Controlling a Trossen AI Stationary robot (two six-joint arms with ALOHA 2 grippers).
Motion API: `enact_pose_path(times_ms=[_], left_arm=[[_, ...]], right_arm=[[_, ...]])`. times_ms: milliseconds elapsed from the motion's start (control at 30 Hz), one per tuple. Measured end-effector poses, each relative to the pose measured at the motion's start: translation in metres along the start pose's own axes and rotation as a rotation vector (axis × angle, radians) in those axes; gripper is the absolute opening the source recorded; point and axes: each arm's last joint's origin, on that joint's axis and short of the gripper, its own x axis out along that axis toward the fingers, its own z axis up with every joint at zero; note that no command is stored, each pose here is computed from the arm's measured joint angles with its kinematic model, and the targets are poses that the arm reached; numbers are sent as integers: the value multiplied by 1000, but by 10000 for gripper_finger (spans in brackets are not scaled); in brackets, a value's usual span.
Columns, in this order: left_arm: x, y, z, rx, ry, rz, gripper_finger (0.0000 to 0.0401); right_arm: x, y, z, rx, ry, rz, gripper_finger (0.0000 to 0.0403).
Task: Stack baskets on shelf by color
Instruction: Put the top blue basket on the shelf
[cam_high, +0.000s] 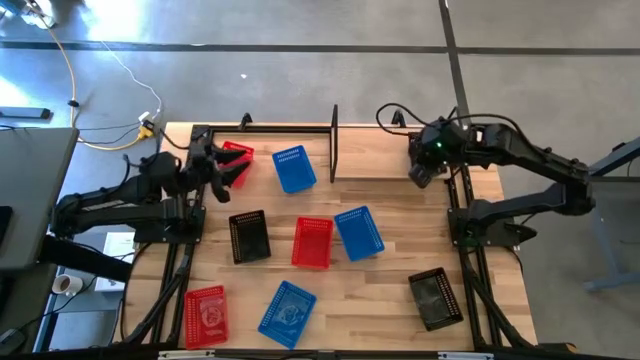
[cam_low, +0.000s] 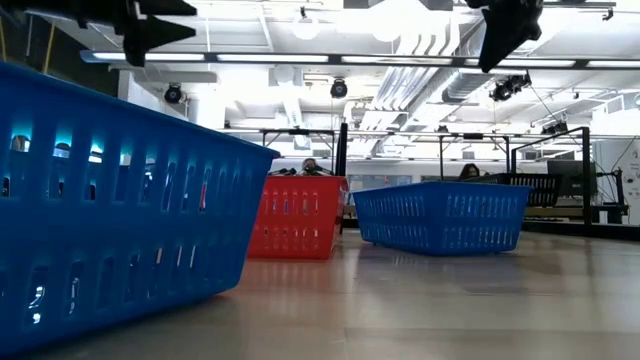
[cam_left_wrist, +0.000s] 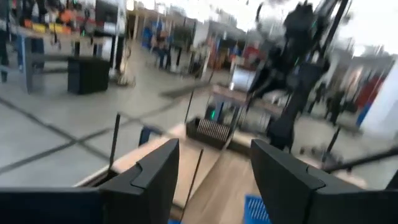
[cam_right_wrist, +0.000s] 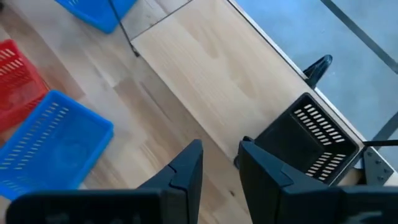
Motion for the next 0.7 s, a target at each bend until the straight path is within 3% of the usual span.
enact_pose_path(times_ms=[200, 700], left_arm=[[17, -4, 6, 66, 185, 53, 188], [62, -3, -15, -181, 387, 265, 188]], right_arm=[[-3, 10, -3, 21, -13, 14, 89], [-7, 19, -6, 62, -50, -20, 89]])
